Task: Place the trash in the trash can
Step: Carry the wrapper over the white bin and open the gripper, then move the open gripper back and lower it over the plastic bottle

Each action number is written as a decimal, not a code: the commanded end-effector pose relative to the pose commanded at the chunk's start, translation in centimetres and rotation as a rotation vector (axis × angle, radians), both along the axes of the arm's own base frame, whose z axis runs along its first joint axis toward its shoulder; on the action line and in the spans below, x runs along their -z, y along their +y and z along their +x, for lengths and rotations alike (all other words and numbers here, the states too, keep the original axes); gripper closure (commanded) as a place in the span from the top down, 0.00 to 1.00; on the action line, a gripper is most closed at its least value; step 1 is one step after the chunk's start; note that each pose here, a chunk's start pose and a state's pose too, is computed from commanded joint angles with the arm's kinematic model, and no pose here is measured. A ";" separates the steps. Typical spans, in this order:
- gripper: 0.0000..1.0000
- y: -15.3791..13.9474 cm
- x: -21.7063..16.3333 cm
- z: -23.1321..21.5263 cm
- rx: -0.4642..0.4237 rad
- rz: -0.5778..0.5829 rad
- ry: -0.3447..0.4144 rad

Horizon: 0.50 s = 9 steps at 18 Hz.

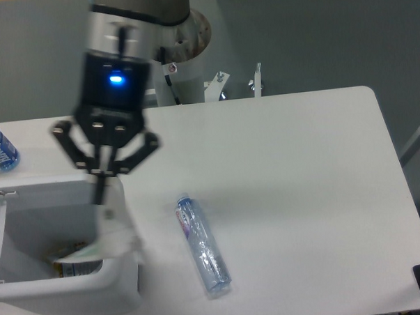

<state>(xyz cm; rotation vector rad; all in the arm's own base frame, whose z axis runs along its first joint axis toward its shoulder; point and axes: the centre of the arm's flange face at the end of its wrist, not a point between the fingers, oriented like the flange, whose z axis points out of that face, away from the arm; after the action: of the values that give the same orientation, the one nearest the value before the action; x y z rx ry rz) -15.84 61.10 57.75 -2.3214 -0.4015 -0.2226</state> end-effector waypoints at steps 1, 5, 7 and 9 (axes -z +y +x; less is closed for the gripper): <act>1.00 0.0 0.1 0.0 0.012 0.002 0.013; 1.00 -0.4 -0.4 0.2 0.009 0.012 0.021; 1.00 -0.7 0.4 -1.0 -0.019 -0.002 0.006; 1.00 -1.7 0.3 -3.7 -0.068 -0.001 0.005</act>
<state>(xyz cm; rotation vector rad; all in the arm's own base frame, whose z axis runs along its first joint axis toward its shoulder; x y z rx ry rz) -19.54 59.44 57.49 -2.3043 -0.4768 -0.1838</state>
